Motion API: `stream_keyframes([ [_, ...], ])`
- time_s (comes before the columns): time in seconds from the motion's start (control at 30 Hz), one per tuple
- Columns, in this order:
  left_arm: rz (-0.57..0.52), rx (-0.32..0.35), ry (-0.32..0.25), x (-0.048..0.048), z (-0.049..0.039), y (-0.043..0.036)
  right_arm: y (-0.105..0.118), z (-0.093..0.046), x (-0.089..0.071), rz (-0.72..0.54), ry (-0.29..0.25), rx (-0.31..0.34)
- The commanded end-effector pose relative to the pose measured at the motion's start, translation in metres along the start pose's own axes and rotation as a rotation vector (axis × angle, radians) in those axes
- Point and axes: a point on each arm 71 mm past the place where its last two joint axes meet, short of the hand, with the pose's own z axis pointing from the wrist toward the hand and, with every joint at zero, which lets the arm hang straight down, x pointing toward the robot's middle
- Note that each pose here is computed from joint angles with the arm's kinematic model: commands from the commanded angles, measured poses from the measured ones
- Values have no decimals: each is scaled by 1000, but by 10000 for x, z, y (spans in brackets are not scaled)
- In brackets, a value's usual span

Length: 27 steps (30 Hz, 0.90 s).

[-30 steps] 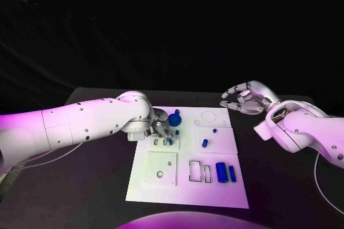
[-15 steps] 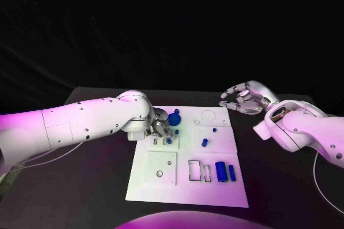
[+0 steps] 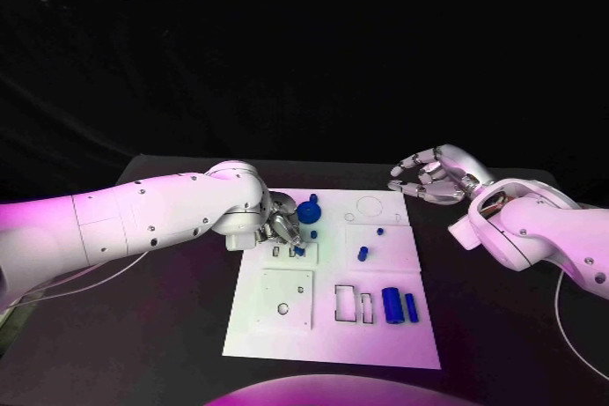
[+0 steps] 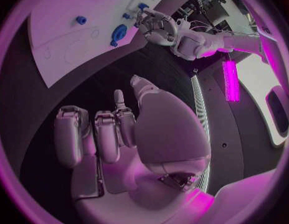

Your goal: Assemble the parts on the task board

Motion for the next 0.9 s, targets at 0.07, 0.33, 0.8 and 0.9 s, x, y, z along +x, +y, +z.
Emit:
stream_keyframes([
  [0.07,-70,32,-2,6,-23,-11,-4,1,14,-6,16,-1],
  [0.33,-125,45,-40,2,-123,58,-22,-8,-3,-7,13,4],
  [0.8,-103,82,-194,57,-242,197,-48,-23,-29,-9,7,12],
  [0.9,-84,93,-235,76,-255,204,-51,-24,-32,-10,6,12],
])
